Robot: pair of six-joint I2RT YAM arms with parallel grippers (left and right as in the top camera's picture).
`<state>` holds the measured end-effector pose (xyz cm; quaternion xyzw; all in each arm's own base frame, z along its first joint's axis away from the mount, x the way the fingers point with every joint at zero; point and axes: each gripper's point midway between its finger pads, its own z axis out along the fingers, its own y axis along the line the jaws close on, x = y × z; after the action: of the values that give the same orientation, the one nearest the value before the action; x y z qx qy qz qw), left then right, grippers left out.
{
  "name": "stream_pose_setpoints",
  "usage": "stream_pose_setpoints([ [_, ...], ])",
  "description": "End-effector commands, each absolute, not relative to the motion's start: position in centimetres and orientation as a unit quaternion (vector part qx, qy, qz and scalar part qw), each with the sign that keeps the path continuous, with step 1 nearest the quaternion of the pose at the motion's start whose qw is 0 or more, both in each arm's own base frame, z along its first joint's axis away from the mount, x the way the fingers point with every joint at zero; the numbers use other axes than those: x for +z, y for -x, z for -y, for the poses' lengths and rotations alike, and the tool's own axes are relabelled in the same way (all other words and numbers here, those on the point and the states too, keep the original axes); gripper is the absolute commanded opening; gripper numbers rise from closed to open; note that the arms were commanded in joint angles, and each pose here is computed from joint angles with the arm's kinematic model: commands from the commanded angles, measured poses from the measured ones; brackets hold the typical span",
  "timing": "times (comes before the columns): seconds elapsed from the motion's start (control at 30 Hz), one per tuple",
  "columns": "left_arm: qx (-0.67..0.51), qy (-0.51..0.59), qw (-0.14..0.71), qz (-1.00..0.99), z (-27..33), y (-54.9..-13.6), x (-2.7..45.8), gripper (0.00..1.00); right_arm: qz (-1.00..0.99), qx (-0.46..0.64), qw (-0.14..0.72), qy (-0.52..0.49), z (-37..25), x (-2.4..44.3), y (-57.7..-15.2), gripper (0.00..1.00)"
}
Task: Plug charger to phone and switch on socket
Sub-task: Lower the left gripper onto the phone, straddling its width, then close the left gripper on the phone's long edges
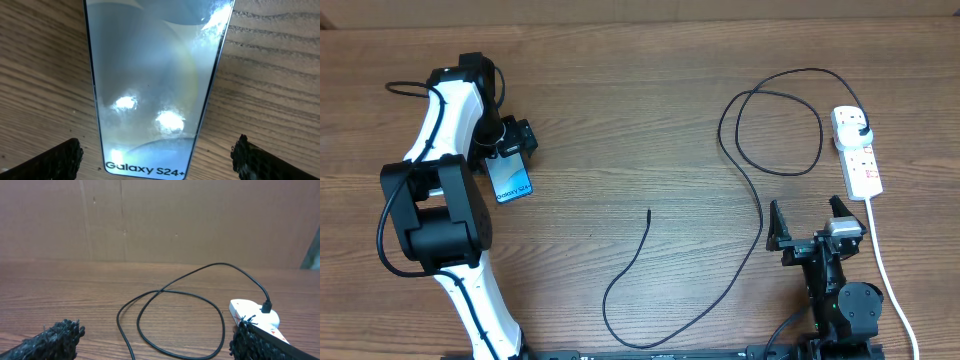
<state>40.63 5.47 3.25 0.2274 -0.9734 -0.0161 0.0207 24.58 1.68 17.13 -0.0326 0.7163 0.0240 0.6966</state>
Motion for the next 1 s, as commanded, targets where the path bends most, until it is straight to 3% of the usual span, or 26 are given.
stream_pose_setpoints([
  [0.0, -0.018, -0.207, 0.023, 0.978, -6.0, -40.4, 3.1, 0.99, -0.715, 0.026, 0.698, 0.033, -1.8, 17.0, -24.6, 1.00],
  [0.97, -0.017, -0.191, 0.018, 0.981, -6.2, -40.3, 1.8, 1.00, -0.715, 0.026, 0.698, 0.033, -1.8, 17.0, -24.6, 1.00],
])
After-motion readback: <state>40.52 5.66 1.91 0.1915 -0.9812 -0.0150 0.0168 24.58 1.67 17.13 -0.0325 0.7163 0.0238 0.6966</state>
